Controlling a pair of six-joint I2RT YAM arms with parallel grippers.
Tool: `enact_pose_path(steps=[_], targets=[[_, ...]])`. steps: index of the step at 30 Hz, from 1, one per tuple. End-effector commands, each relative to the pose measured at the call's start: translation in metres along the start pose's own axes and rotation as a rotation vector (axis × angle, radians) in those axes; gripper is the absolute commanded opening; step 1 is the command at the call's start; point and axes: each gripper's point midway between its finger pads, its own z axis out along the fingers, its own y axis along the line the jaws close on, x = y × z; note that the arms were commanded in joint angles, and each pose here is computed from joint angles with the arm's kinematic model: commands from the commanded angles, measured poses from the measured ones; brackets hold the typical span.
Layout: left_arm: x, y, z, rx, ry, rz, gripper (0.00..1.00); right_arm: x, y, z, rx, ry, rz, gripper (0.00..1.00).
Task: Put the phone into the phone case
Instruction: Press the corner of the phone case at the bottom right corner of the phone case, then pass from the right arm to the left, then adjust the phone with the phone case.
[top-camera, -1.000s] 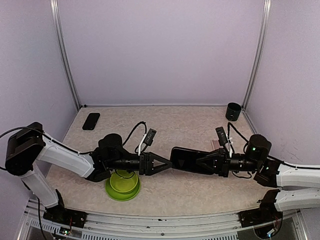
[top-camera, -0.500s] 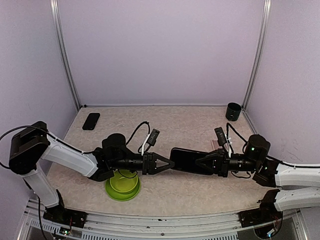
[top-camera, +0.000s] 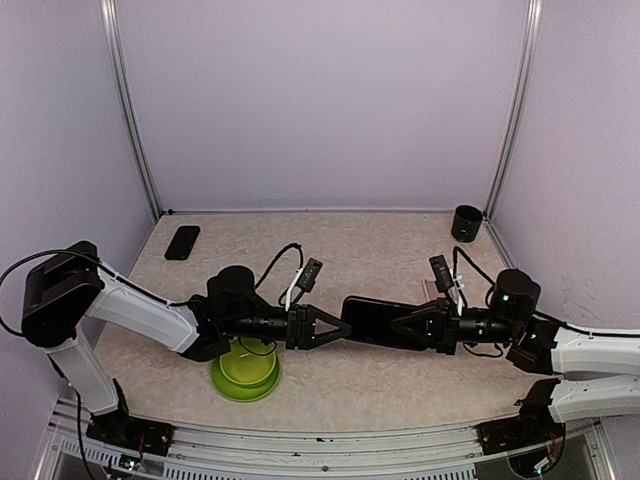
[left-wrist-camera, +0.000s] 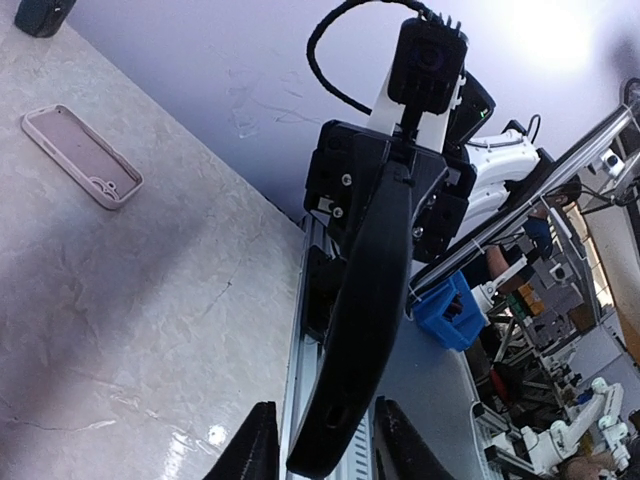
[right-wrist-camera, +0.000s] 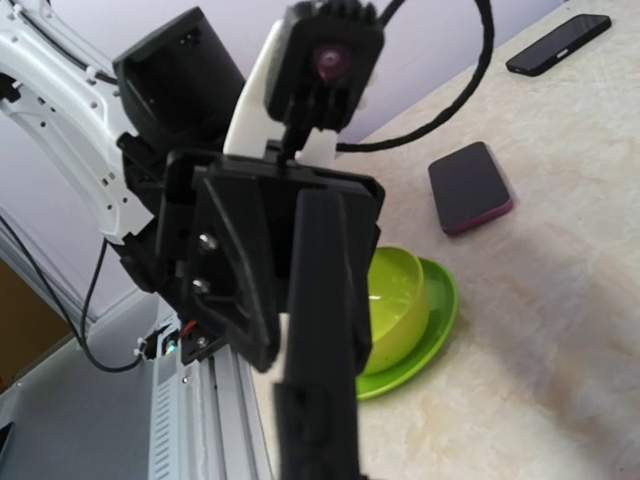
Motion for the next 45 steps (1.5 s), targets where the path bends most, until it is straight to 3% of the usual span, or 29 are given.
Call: enact_pose_path(steps=[1, 12, 23, 28, 33, 36, 40, 45], targets=[[-0.01, -0.007, 0.007, 0.035, -0.016, -0.005, 0.34, -0.021, 0.016, 0.002, -0.069, -0.068, -0.07, 0.0], [-0.01, -0.013, 0.01, 0.068, -0.014, 0.007, 0.31, -0.012, 0.02, 0.009, -0.147, -0.038, -0.022, 0.0], [-0.01, -0.004, 0.009, 0.034, -0.03, -0.012, 0.02, -0.002, 0.012, 0.013, -0.123, -0.003, -0.005, 0.0], [-0.009, 0.009, 0.005, -0.026, -0.023, -0.04, 0.0, 0.0, 0.003, 0.013, -0.058, 0.025, -0.044, 0.0], [-0.008, 0.018, 0.001, -0.08, 0.001, -0.074, 0.0, 0.004, -0.009, 0.014, 0.015, 0.079, -0.086, 0.49], [-0.006, 0.018, -0.001, -0.086, 0.03, -0.086, 0.0, 0.008, -0.014, 0.016, 0.043, 0.112, -0.104, 0.72], [-0.004, 0.018, -0.002, -0.112, 0.071, -0.091, 0.0, 0.016, -0.021, 0.021, 0.084, 0.154, -0.139, 0.87], [-0.002, 0.019, 0.002, -0.128, 0.124, -0.11, 0.0, 0.028, -0.032, 0.033, 0.162, 0.217, -0.204, 0.95]])
